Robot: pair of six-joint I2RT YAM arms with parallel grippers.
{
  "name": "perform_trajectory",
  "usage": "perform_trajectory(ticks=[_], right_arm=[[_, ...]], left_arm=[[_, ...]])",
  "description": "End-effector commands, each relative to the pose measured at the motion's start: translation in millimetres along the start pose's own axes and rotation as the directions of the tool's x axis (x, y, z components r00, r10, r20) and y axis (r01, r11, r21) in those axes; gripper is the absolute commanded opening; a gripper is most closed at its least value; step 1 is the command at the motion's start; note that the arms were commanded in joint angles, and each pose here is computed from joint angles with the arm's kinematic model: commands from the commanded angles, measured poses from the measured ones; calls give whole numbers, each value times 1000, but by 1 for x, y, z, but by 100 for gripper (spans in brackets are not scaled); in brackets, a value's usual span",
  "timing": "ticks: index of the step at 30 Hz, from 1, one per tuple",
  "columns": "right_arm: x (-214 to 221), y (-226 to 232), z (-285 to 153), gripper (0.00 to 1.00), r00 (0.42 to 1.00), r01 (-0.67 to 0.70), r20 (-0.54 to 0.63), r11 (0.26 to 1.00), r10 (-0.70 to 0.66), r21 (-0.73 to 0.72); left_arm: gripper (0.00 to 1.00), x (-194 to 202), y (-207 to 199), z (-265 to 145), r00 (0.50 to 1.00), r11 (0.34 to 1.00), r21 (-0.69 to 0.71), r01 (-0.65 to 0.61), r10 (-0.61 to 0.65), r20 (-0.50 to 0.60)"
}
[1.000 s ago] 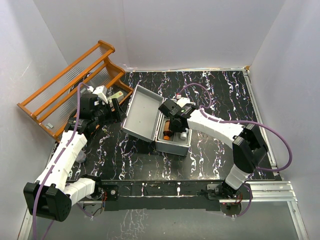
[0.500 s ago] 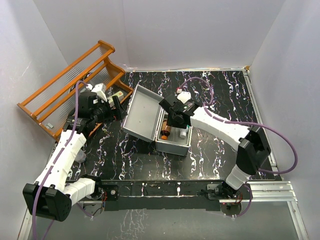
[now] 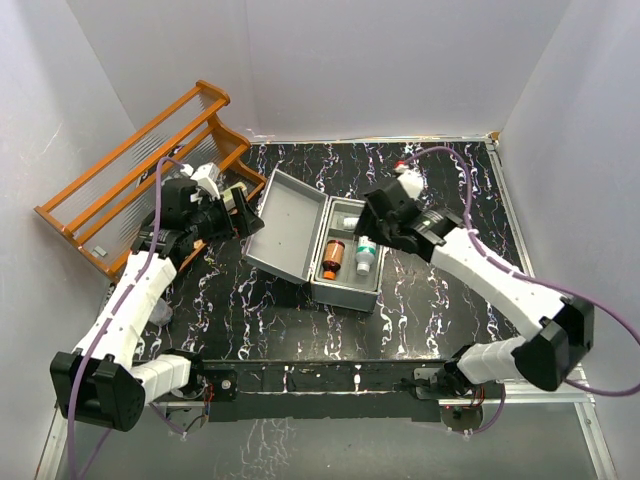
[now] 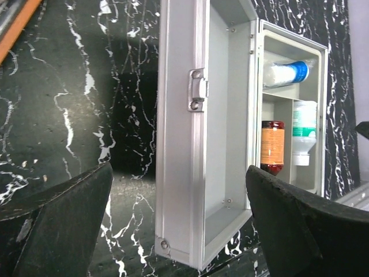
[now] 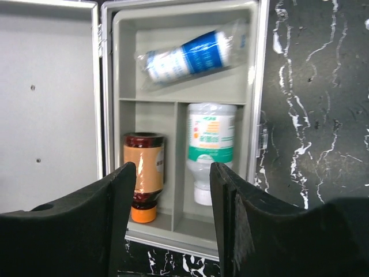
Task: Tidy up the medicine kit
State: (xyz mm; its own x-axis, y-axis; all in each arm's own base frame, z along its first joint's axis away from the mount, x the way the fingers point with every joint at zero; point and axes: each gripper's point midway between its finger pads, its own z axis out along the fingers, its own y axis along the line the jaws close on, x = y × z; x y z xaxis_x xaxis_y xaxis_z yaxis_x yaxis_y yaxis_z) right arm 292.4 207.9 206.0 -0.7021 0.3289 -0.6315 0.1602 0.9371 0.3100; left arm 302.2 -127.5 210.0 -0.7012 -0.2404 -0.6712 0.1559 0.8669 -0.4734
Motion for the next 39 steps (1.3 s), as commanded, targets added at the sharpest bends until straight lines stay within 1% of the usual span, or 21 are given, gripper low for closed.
perform_trajectory(ticks=[1,3,7,11,14,18,21,24,30,34,39], right_arm=[[-31,1,-15,53,992,-73,93,987,87,-143],[-37,-2,-22,53,987,-82,120,981,104,-173],[-42,-13,-28,55,979,-100,157,978,129,-185],[-38,-22,-27,56,972,-133,165,972,166,-191],[-33,-26,-25,57,970,-145,162,968,180,-206],[-31,-30,-23,58,963,-178,165,962,214,-209],[-34,-34,-23,58,957,-191,178,960,228,-204],[-36,-34,-23,59,952,-203,184,956,243,-211],[-40,-34,-24,59,946,-212,197,952,256,-221],[-42,-40,-26,59,940,-221,216,953,265,-208],[-47,-51,-31,59,920,-257,252,948,300,-190]], left_arm=[[99,-3,-16,7,999,995,92,29,-28,-15],[99,0,-18,13,998,993,103,64,-61,-36],[98,7,-29,23,987,976,168,136,-119,-107],[98,12,-29,28,973,968,160,194,-169,-156],[98,15,-38,27,967,954,207,214,-177,-186],[97,9,-54,14,973,939,287,190,-142,-181],[97,3,-72,-1,981,915,374,154,-95,-171],[97,3,-86,-11,980,882,446,151,-75,-185],[93,-7,-110,-22,970,793,565,228,-133,-205],[90,-10,-127,-29,966,728,637,253,-155,-207],[87,-2,-140,-24,962,717,644,265,-155,-224]])
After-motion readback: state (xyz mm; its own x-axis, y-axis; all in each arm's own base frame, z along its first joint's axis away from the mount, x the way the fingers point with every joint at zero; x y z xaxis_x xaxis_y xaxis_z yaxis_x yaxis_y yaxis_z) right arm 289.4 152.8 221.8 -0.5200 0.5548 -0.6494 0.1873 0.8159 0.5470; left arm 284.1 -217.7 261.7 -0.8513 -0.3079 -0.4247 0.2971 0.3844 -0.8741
